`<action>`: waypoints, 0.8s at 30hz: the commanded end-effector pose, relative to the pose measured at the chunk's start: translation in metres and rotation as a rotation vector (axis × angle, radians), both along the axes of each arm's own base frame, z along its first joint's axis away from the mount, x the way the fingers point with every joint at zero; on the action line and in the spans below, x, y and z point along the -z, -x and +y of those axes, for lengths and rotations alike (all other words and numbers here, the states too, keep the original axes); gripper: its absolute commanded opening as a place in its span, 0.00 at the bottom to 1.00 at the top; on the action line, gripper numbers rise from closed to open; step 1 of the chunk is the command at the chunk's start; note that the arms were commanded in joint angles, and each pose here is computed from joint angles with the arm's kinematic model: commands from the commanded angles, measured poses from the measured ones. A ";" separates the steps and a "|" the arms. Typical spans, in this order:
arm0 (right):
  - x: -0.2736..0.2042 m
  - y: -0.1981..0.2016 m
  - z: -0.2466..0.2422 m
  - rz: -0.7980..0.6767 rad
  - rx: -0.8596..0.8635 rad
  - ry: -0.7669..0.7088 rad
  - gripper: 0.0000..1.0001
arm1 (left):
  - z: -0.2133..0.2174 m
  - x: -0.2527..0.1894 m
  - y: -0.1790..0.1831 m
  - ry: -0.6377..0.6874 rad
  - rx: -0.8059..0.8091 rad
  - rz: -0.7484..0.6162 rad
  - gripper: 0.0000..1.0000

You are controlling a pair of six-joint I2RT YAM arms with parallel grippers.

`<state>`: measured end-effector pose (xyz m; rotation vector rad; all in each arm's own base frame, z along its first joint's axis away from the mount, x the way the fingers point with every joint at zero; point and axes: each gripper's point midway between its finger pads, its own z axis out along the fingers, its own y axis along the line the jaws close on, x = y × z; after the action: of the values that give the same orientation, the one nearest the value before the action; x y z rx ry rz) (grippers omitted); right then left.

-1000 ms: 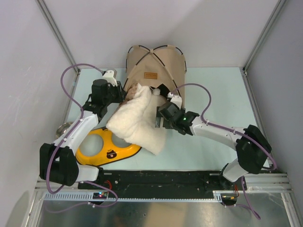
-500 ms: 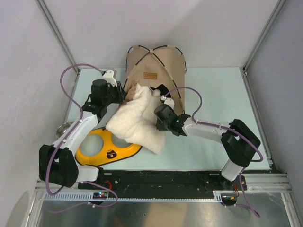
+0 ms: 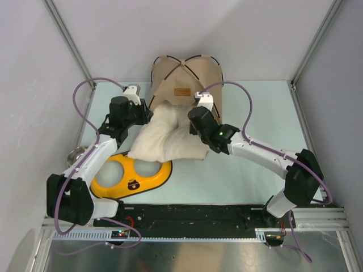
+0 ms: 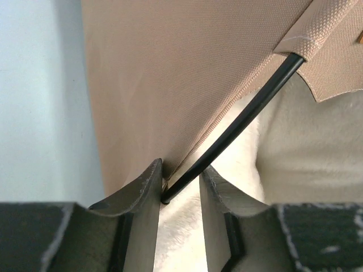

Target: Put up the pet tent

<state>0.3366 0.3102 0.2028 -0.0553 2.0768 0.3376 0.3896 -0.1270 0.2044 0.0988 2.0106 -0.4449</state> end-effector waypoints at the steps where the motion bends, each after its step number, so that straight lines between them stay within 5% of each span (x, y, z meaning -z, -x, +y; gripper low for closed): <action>1: -0.064 -0.032 0.000 -0.200 0.047 -0.025 0.00 | -0.012 0.003 0.012 0.034 0.059 0.027 0.37; 11: -0.013 -0.058 0.006 -0.180 0.010 0.164 0.03 | -0.017 0.000 0.009 0.049 0.065 0.030 0.37; 20: -0.063 -0.018 0.001 -0.190 -0.037 0.083 0.61 | -0.007 -0.011 0.007 0.004 0.017 0.027 0.37; 24: -0.084 -0.003 -0.018 -0.173 -0.030 0.039 0.78 | -0.002 -0.028 0.011 -0.008 0.006 0.001 0.55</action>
<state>0.3550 0.3058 0.2321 -0.2109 1.9678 0.1910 0.3853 -0.1308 0.2058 0.1037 2.0403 -0.4565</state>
